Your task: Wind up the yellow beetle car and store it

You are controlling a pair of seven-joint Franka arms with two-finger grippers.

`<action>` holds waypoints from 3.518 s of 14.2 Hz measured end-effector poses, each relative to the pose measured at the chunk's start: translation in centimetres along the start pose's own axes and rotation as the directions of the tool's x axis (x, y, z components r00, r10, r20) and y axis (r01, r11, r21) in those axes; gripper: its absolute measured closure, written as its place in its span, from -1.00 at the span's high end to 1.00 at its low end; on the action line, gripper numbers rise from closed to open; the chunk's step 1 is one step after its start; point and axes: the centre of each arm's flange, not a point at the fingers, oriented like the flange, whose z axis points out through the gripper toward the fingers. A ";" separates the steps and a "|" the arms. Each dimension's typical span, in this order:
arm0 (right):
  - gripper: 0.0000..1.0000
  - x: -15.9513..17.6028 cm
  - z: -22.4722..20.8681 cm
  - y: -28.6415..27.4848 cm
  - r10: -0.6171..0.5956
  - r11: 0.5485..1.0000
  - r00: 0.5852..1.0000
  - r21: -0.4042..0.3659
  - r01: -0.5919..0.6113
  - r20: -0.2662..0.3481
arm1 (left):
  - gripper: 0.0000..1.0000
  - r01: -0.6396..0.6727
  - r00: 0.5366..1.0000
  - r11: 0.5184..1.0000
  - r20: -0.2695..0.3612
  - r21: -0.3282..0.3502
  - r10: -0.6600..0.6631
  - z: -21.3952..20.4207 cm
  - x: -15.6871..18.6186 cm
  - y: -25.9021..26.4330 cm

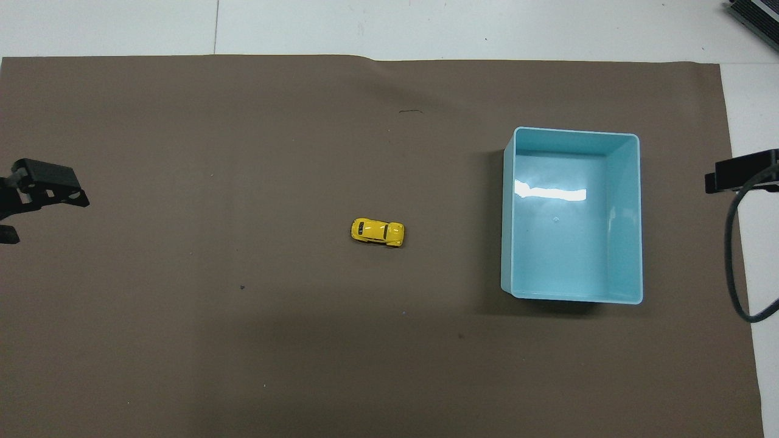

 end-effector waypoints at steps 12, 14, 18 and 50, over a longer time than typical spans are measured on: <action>1.00 0.0 0.0 0.0 0.000 1.000 1.000 0.000 0.000 0.000 | 1.00 0.720 0.687 0.692 0.091 0.040 -0.720 5.8 -0.4 2.2; 1.00 0.0 0.0 0.0 0.000 1.000 1.000 0.000 0.000 0.000 | 1.00 0.726 0.681 0.687 0.098 0.044 -0.726 6.5 -1.8 4.5; 1.00 0.0 0.0 0.0 0.000 1.000 1.000 0.000 0.000 0.000 | 1.00 0.780 0.620 0.625 0.098 0.034 -0.779 8.3 -4.8 10.0; 1.00 0.0 0.0 0.0 0.000 1.000 1.000 0.000 0.000 0.000 | 0.59 0.833 0.550 0.553 0.064 0.027 -0.833 34.6 -18.1 30.1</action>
